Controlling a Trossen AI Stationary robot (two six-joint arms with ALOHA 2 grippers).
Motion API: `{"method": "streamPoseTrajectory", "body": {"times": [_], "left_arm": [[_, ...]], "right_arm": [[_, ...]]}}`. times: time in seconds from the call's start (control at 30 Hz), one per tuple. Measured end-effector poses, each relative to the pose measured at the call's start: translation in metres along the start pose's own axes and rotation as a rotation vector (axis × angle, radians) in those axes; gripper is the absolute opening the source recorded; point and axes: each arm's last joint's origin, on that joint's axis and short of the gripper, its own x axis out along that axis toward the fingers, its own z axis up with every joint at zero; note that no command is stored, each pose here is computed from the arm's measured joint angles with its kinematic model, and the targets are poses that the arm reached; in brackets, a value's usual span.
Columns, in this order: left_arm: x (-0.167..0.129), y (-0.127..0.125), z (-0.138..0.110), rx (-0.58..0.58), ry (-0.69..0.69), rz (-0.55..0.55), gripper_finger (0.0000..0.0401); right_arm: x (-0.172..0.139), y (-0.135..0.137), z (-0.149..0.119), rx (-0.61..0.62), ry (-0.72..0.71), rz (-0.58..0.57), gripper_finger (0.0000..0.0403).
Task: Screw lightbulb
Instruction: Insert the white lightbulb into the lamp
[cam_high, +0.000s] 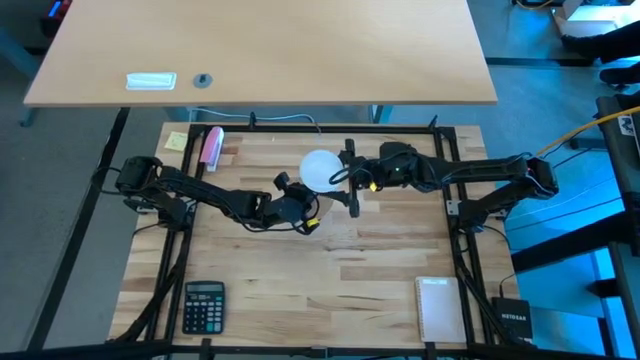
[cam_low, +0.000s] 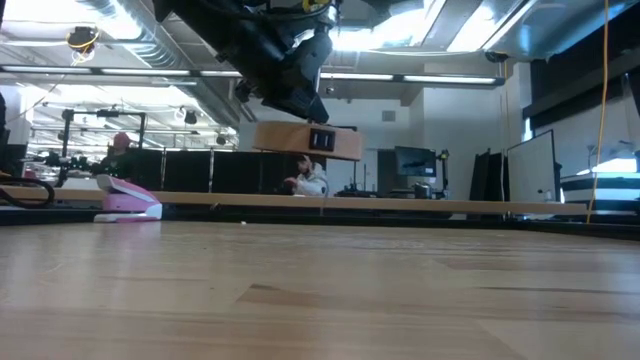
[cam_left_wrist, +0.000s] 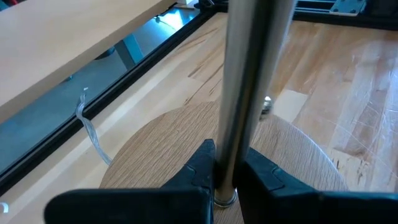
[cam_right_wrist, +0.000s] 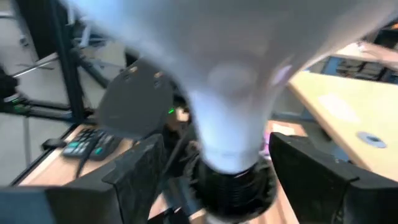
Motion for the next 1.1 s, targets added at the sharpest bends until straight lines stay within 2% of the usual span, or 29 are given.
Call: {"method": "streamPoseTrajectory", "body": {"times": [0.2, 0.37, 0.57, 0.77, 0.97, 1.1], "left_arm": [[0.000, -0.002, 0.001, 0.037, 0.001, -0.054, 0.0027], [-0.001, -0.008, 0.005, 0.099, -0.017, -0.217, 0.0027], [-0.002, -0.013, 0.006, 0.119, -0.024, -0.374, 0.0027], [-0.004, -0.016, 0.006, 0.132, -0.011, -0.487, 0.0027], [-0.006, -0.020, 0.011, 0.143, -0.060, -0.624, 0.0027], [-0.007, -0.021, 0.010, 0.154, -0.049, -0.673, 0.0027]], "right_arm": [[-0.008, 0.002, 0.003, -0.004, 0.022, 0.046, 0.0296], [-0.024, 0.003, 0.009, -0.044, 0.039, 0.064, 0.0296], [-0.035, 0.006, 0.015, -0.043, 0.023, 0.149, 0.0296], [-0.032, 0.009, 0.017, -0.048, -0.027, 0.260, 0.0296], [-0.021, 0.010, 0.016, -0.059, -0.087, 0.346, 0.0296], [-0.016, 0.012, 0.014, -0.061, -0.105, 0.397, 0.0296]]}}
